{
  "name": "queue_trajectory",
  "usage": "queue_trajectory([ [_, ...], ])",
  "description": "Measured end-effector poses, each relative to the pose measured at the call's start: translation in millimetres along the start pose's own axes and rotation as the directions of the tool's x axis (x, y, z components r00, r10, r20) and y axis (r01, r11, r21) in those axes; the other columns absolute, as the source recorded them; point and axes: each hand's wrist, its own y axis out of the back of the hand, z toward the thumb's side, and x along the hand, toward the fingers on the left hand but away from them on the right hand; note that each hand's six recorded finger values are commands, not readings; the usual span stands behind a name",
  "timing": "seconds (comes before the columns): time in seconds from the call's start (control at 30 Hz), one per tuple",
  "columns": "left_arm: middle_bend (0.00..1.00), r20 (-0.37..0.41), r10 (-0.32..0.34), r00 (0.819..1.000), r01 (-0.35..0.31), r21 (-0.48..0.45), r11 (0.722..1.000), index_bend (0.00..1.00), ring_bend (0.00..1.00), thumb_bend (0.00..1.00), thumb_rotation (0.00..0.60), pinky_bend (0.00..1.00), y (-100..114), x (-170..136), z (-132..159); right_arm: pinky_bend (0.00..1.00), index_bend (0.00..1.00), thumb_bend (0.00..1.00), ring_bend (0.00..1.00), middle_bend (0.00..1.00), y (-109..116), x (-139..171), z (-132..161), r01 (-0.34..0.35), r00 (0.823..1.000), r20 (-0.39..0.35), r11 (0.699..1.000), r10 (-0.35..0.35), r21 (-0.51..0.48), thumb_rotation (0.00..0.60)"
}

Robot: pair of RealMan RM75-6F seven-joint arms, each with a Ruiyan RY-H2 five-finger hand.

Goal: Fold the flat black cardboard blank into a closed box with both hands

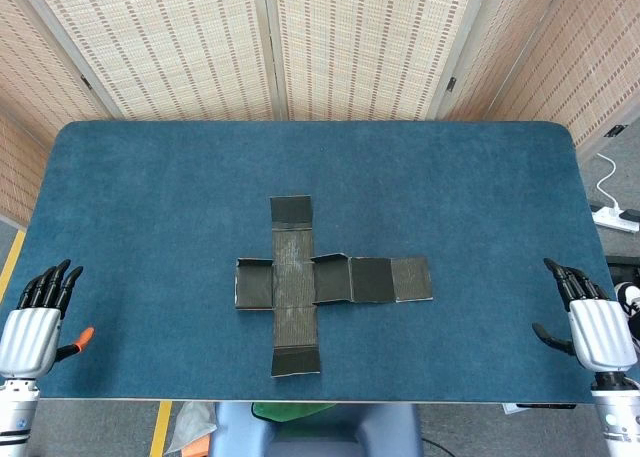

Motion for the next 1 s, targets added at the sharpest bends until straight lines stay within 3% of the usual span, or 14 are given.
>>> queue_trajectory([
  [0.53,0.0,-0.002,0.012,1.0,-0.013,-0.013,1.0,0.0,0.0,0.21,0.6,0.12,3.9,-7.0,-4.1,0.31,0.09,0.13,0.16,0.17,-0.4,0.6,6.6,-0.009,1.0,-0.019,1.0,0.008,-0.027,0.6],
  [0.63,0.0,0.001,0.01,1.0,-0.01,-0.015,1.0,0.0,0.0,0.21,0.6,0.12,2.9,-7.8,-4.2,0.43,0.08,0.13,0.3,0.18,2.4,-0.1,9.5,-0.008,1.0,-0.023,1.0,0.007,-0.022,0.6],
  [0.8,0.0,0.006,0.016,1.0,-0.016,-0.017,1.0,0.0,0.0,0.21,0.6,0.12,3.6,-8.0,-4.2,0.91,0.04,0.09,0.64,0.15,7.3,-7.1,25.2,-0.01,0.999,-0.046,1.0,0.009,-0.016,0.6],
  [0.87,0.0,0.008,0.017,1.0,-0.017,-0.019,1.0,0.0,0.0,0.21,0.6,0.12,3.7,-8.2,-4.0,0.99,0.02,0.06,0.71,0.13,6.2,-11.8,35.3,-0.026,0.998,-0.06,0.999,0.025,-0.02,0.6],
  [1.0,0.0,0.009,0.014,1.0,-0.014,-0.018,1.0,0.0,0.0,0.21,0.6,0.12,2.6,-8.6,-4.4,1.0,0.0,0.03,0.75,0.09,-1.9,-23.1,55.8,-0.087,0.992,-0.093,0.996,0.084,-0.026,0.6],
])
